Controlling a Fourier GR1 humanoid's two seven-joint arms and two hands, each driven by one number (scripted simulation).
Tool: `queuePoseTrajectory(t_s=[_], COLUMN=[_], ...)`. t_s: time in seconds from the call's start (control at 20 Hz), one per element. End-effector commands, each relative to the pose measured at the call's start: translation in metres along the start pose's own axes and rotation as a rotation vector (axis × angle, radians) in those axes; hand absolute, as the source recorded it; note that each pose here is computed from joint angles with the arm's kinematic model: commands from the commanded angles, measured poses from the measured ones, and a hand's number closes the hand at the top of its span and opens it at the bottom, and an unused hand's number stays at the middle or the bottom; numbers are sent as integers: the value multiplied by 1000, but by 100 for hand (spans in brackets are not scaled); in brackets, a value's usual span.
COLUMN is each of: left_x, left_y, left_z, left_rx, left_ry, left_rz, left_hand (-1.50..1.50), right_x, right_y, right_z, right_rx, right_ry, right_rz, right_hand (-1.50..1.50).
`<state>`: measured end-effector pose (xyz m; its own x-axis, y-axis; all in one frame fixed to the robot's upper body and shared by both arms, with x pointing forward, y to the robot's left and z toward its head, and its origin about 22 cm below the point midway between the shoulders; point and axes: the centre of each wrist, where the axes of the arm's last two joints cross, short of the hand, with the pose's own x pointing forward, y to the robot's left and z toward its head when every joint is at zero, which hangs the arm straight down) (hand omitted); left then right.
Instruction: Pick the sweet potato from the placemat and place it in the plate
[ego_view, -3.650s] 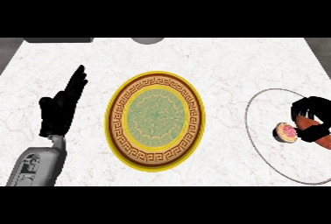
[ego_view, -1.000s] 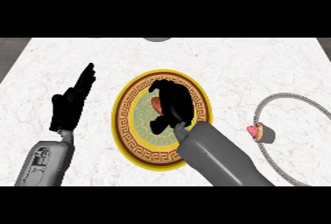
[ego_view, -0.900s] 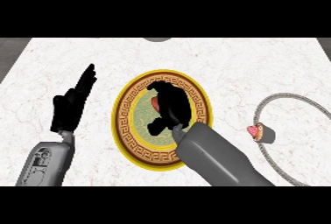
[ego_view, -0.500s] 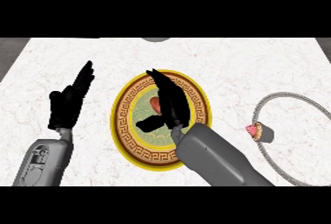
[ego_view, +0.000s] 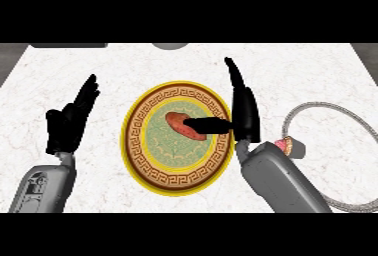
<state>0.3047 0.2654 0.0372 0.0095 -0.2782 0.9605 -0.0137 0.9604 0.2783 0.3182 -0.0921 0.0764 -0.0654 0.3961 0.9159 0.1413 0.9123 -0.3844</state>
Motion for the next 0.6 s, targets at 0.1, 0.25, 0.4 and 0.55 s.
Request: queuePoseTrajectory(t_s=[0.1,0.25,0.4,0.55], left_x=[2,-3,4,15], left_y=[-12,-12,-6,-4], left_z=[8,6,10,-8], left_rx=[6,-14,-9,-10], left_ry=[3,-3,-10,4], left_rz=[17,9,1,-2], left_hand=[0,0,0,0], right_x=[-32,-43,-59,-76], right_y=[-84,-125,-155,-164], right_z=[27,19,34,31], right_rx=[-65,-58,-26,-37], right_ry=[10,-3,-6,32], right_rz=[-39,-54,-51,-28], right_hand=[-150,-150,-150,-150])
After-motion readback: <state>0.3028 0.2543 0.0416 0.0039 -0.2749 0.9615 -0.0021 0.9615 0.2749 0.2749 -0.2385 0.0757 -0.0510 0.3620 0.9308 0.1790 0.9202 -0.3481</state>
